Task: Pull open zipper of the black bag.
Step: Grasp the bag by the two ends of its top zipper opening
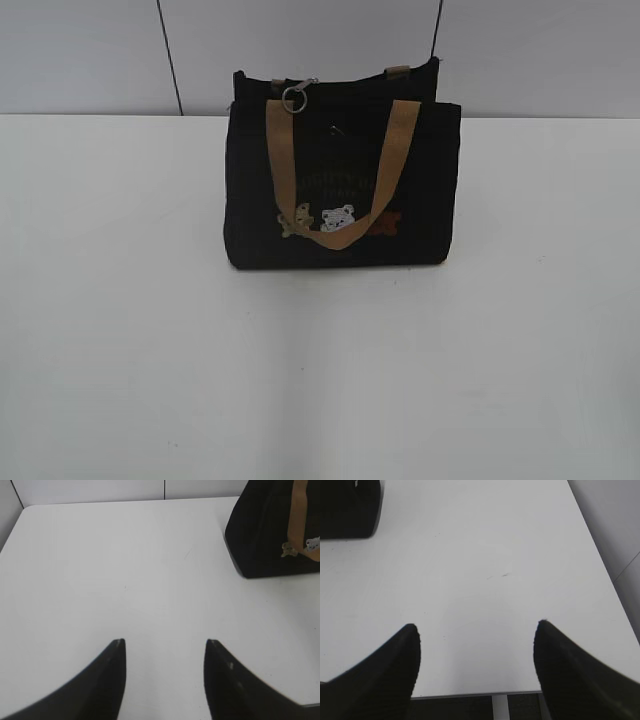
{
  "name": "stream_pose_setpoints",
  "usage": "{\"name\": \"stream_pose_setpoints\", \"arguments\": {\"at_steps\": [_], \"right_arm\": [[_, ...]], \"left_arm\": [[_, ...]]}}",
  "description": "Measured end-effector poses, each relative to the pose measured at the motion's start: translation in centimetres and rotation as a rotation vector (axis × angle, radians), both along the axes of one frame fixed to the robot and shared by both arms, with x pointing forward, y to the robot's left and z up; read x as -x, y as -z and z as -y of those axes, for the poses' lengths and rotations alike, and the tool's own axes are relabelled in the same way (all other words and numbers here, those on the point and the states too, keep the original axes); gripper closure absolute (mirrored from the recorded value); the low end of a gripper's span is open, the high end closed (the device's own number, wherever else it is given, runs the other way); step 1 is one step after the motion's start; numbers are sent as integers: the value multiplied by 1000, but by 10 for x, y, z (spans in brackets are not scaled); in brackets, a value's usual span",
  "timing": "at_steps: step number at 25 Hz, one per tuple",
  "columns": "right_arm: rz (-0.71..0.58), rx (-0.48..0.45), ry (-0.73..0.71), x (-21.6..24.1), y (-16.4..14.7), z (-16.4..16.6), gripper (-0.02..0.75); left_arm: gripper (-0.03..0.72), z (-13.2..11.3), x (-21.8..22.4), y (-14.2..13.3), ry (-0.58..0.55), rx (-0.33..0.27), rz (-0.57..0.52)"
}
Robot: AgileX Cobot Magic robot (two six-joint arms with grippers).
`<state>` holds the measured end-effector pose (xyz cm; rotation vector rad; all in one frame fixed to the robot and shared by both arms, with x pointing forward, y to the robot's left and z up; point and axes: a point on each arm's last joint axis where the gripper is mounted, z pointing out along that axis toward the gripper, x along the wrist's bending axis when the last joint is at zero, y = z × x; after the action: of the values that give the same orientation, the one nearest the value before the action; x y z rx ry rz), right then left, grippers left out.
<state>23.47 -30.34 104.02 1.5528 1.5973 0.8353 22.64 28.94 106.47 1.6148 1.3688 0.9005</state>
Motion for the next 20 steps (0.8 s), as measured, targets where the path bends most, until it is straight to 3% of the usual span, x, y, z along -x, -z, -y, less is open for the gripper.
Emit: {"name": "stream_pose_setpoints", "arguments": {"at_steps": [16, 20], "right_arm": [[0, 0, 0, 0, 0, 0, 203], [0, 0, 0, 0, 0, 0, 203]], "left_arm": [[319, 0, 0, 0, 2, 3, 3], [351, 6, -14, -10, 43, 72, -46]]}}
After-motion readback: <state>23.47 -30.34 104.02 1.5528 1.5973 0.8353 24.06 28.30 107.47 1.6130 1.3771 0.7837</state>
